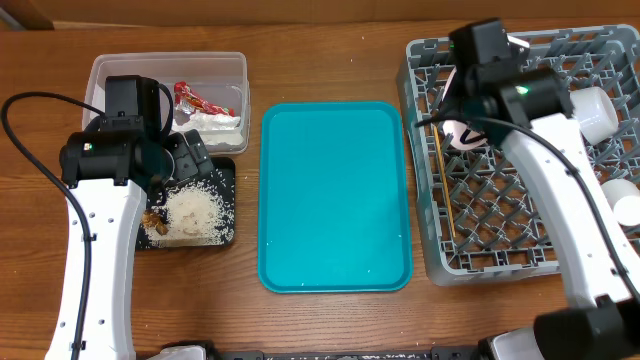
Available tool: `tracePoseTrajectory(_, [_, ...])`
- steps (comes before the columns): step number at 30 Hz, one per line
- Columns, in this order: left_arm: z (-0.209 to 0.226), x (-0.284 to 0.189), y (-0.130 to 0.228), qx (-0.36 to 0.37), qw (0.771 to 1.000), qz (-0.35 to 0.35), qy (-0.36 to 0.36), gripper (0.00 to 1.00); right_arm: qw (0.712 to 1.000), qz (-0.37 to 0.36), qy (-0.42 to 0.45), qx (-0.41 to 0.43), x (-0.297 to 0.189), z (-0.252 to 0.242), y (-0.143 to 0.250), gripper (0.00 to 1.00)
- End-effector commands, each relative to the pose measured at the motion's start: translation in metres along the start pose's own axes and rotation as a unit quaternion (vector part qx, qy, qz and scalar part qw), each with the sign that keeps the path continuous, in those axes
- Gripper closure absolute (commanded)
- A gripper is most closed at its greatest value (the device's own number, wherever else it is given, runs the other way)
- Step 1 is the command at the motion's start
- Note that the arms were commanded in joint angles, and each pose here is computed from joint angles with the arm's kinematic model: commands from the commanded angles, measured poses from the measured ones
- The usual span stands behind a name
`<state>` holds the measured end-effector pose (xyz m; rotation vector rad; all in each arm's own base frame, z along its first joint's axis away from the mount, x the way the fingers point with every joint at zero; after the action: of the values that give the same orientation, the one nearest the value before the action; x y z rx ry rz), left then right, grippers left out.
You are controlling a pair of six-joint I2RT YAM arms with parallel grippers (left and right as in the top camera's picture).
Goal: Sort waste into correct bins and load items into the dishwasher
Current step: 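Stand the plate upright in the dish rack slots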
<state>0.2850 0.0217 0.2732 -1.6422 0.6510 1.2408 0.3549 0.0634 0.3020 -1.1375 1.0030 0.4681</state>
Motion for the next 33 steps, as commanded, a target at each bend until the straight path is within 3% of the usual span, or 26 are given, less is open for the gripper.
tracePoseTrajectory(1, [0.0,-0.003,-0.003,-0.005,1.0,-0.006,0.001,0.0,0.99,0.08,-0.116,0.016,-0.013,0.014,0.013,0.51])
tracePoseTrajectory(11, [0.0,-0.003,-0.003,-0.005,1.0,-0.007,0.001,0.0,0.984,0.12,-0.13,0.038,-0.008,-0.022,0.002,0.48])
tracePoseTrajectory(15, [0.0,-0.003,-0.003,-0.005,1.0,-0.006,0.001,0.0,0.976,0.134,-0.169,-0.03,-0.006,-0.037,-0.001,0.35])
tracePoseTrajectory(21, [-0.003,-0.003,-0.01,-0.013,1.0,-0.025,0.01,0.0,0.972,0.164,-0.147,-0.086,-0.005,-0.068,0.005,0.31])
tracePoseTrajectory(29, [0.004,-0.004,0.023,-0.001,0.997,0.073,0.0,0.0,0.969,0.166,-0.154,-0.103,-0.008,-0.072,0.007,0.31])
tracePoseTrajectory(33, [0.005,-0.001,0.041,0.04,0.993,0.111,-0.009,0.0,0.971,0.145,-0.156,-0.105,-0.018,-0.075,0.009,0.32])
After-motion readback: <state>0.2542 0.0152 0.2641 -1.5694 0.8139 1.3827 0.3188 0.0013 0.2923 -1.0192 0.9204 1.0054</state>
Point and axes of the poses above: each gripper's point midway between its finger pads, its own x axis out along the fingers, its own z axis along the line the jaws close on, y = z × x, the point moved 7 cm from there along -x, back along the fingers, and after that the axes turned 1 degree about x, right-handed, at the moved point
